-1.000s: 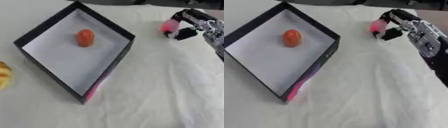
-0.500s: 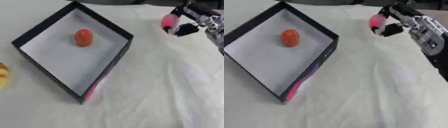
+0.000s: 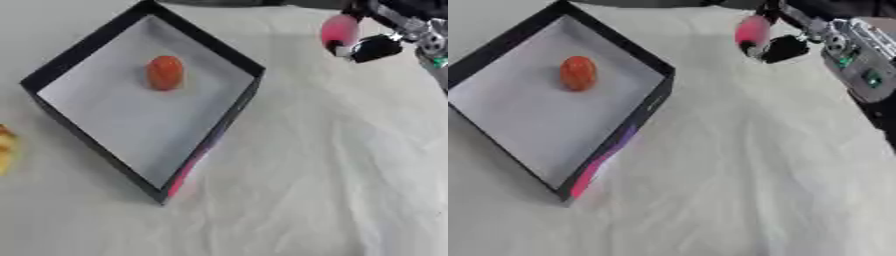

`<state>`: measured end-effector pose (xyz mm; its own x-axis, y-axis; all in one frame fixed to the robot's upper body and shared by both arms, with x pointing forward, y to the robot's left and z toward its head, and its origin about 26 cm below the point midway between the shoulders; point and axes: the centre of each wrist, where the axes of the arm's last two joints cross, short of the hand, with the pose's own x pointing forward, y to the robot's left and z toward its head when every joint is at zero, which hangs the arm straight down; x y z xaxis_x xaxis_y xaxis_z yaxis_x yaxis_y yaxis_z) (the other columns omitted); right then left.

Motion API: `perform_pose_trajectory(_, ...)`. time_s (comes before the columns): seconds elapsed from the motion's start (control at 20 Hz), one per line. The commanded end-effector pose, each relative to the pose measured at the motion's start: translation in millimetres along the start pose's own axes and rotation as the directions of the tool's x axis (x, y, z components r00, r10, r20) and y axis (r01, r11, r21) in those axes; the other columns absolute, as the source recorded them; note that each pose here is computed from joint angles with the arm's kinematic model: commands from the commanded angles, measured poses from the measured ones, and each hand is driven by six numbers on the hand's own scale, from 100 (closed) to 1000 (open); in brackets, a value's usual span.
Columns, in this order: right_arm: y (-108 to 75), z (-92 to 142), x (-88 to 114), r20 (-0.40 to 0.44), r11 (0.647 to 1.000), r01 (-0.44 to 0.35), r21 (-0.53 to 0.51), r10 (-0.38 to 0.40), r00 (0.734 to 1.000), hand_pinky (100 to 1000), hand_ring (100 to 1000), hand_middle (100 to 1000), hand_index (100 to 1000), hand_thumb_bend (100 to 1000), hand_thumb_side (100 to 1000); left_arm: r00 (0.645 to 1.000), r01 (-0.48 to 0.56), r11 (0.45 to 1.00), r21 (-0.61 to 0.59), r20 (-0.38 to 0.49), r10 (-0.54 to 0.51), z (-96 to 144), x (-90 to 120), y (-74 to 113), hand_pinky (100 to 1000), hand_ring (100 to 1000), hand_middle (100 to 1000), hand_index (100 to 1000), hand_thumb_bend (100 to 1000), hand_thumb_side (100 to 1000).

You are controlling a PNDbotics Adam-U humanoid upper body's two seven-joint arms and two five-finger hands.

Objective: Pick up objects on the table and place them in the box.

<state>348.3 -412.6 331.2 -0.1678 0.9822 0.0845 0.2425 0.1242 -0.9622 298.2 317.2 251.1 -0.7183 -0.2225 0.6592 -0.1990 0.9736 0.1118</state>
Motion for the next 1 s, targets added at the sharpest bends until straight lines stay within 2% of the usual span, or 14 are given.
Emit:
perform_pose_trajectory(0.05,-44.5,3,20,0.064,0.993,-0.027,-0.115,0.035,0.997,846,726,557,725,311,303,0.999,0.025,1.0,-0.001,0.026,-0.025,-3,8,6.4,911,926,935,820,144,774)
perform_pose_trajectory(0.25,-66.9,-7,52,0.14,0.978,-0.017,-0.207,0.047,0.989,845,723,552,715,344,304,0.999,0.034,0.999,0.011,0.011,-0.034,0,6,10.1,910,927,937,821,147,767)
perform_pose_trajectory(0.35,-69.3,-15,70,0.186,0.976,-0.018,-0.217,0.06,0.981,844,722,549,712,349,298,0.999,0.036,0.999,0.02,0.007,-0.036,2,6,12.2,910,928,940,822,148,763)
perform_pose_trajectory(0.45,-70.4,-24,88,0.242,0.975,-0.004,-0.224,0.059,0.968,842,715,540,705,336,255,0.999,0.039,0.999,0.033,0.004,-0.039,3,5,14.9,909,931,944,822,151,757)
perform_pose_trajectory(0.5,-70.7,-29,97,0.267,0.974,0.011,-0.226,0.051,0.962,841,713,538,703,342,363,0.999,0.043,0.998,0.041,0.003,-0.043,3,5,16.8,909,930,946,824,152,756)
perform_pose_trajectory(0.55,-70.8,-34,105,0.291,0.974,0.029,-0.226,0.039,0.956,840,710,534,700,327,237,0.999,0.048,0.997,0.053,0.002,-0.049,4,5,18.6,908,930,944,822,154,752)
perform_pose_trajectory(0.65,-69.5,-42,119,0.337,0.976,0.05,-0.212,0.025,0.941,839,709,534,698,332,251,0.999,0.048,0.996,0.073,0.004,-0.049,4,5,21.7,908,930,945,822,159,748)
perform_pose_trajectory(0.8,-61.5,-52,136,0.372,0.983,0.038,-0.178,0.032,0.928,837,708,534,695,343,291,0.999,0.045,0.993,0.113,0.017,-0.048,3,7,27.1,906,927,942,821,163,735)
perform_pose_trajectory(1.0,-39.0,-67,155,0.398,0.994,0.017,-0.112,0.03,0.917,833,703,530,690,313,306,0.997,0.054,0.987,0.155,0.041,-0.061,2,10,34.6,904,924,937,821,160,725)
